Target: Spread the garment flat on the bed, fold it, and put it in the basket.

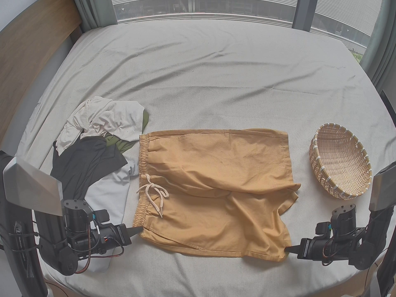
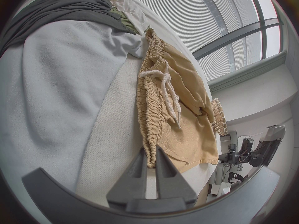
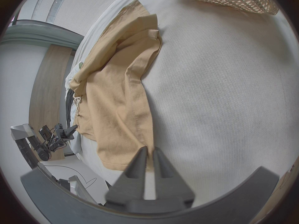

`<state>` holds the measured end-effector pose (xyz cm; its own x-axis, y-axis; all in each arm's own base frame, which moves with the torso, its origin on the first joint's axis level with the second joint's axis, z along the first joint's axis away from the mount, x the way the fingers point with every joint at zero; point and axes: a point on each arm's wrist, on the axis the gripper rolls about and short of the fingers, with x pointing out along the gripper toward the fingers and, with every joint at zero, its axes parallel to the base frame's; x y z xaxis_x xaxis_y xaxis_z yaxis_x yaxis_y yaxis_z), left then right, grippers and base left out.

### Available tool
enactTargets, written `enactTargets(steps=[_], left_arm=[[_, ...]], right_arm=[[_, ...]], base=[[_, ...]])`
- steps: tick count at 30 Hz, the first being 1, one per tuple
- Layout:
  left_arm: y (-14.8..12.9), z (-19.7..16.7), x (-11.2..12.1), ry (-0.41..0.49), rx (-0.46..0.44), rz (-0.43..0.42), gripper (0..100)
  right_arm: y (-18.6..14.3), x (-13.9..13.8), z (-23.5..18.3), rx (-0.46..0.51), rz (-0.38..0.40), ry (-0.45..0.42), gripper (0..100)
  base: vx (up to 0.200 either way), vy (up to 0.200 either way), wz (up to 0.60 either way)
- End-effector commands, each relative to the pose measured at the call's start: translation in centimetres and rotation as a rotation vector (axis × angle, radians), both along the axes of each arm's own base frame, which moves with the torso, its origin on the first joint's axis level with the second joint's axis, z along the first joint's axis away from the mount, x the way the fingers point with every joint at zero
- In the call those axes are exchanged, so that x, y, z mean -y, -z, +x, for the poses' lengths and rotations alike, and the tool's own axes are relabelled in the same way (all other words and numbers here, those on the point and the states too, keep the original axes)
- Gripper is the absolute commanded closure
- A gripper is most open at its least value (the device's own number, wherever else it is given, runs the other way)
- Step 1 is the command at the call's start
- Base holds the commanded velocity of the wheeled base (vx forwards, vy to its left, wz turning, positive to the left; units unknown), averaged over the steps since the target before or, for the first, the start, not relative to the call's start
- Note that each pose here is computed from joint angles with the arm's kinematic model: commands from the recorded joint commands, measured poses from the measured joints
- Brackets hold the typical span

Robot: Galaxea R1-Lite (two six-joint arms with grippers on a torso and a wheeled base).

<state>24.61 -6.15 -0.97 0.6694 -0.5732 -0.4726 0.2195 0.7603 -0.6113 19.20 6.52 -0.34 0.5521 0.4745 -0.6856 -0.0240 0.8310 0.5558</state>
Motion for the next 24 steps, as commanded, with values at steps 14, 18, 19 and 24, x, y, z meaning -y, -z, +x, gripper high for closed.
enactTargets(steps=[14,18,19,24], left_arm=[[-1.5,-0.7,0.0,0.008,0.031,-0.018,100],[-2.2,-2.1,-0.1,0.03,0.018,-0.025,100],[-2.2,-2.2,-0.1,0.033,0.016,-0.026,100],[-2.0,-3.3,-0.2,0.06,-0.011,-0.007,100]], right_arm=[[-2.2,1.5,-1.3,0.022,-0.02,0.038,100],[-3.4,2.5,-2.3,0.047,-0.072,0.025,100],[-3.5,2.6,-2.4,0.046,-0.076,0.024,100],[-3.8,3.4,-3.2,0.033,-0.116,0.021,100]], base=[[0.0,0.0,0.0],[0.0,0.0,0.0],[0.0,0.0,0.0],[0.0,0.0,0.0]])
